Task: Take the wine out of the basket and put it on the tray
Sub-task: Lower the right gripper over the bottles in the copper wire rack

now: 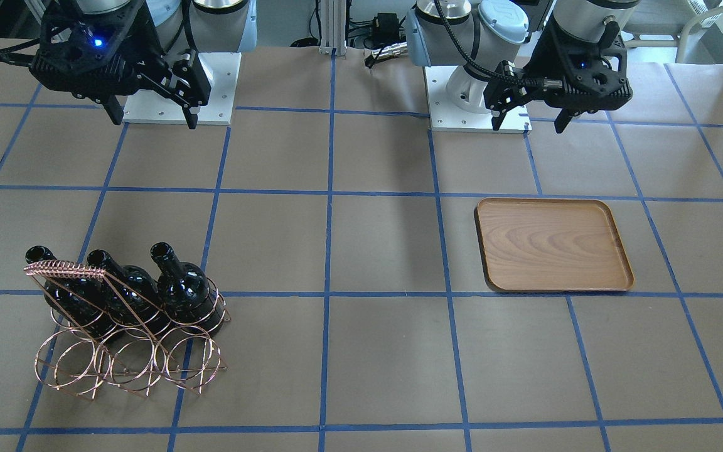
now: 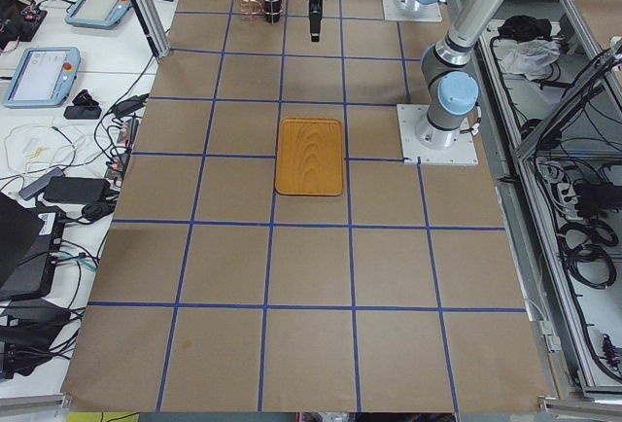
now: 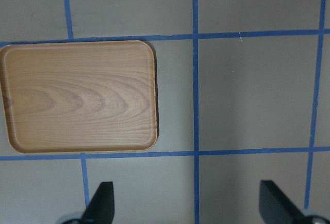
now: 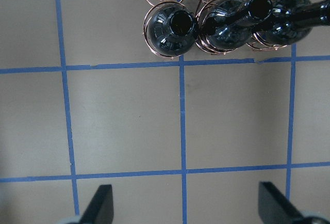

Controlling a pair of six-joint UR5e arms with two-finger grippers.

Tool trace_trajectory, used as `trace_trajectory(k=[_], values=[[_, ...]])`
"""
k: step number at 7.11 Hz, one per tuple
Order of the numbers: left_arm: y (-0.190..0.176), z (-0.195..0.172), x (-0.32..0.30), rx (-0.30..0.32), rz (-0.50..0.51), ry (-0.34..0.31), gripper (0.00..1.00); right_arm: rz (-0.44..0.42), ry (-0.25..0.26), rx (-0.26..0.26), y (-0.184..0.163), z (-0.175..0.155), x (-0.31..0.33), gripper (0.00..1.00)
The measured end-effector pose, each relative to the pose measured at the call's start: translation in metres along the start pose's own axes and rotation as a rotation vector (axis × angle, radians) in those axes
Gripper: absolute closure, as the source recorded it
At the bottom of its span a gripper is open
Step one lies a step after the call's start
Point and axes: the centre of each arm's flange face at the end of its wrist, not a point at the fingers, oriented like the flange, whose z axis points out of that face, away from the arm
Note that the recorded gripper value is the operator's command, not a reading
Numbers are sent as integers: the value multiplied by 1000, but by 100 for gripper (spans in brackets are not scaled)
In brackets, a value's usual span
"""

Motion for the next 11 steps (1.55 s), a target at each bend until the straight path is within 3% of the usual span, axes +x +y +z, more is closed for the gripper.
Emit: trace_trajectory(k=[3, 6, 9, 11], values=[[0, 0, -1, -1, -1, -1, 0, -7, -2, 7, -9, 5, 5, 0], [0, 1, -2, -1, -5, -1, 0, 30, -16, -20, -45, 30, 49, 0], [-1, 1, -3, -2, -6, -1, 0, -46, -16, -60, -74, 66, 72, 0], [-2, 2, -3, -3, -7, -1, 0, -66, -11, -27, -106, 96, 75, 7]])
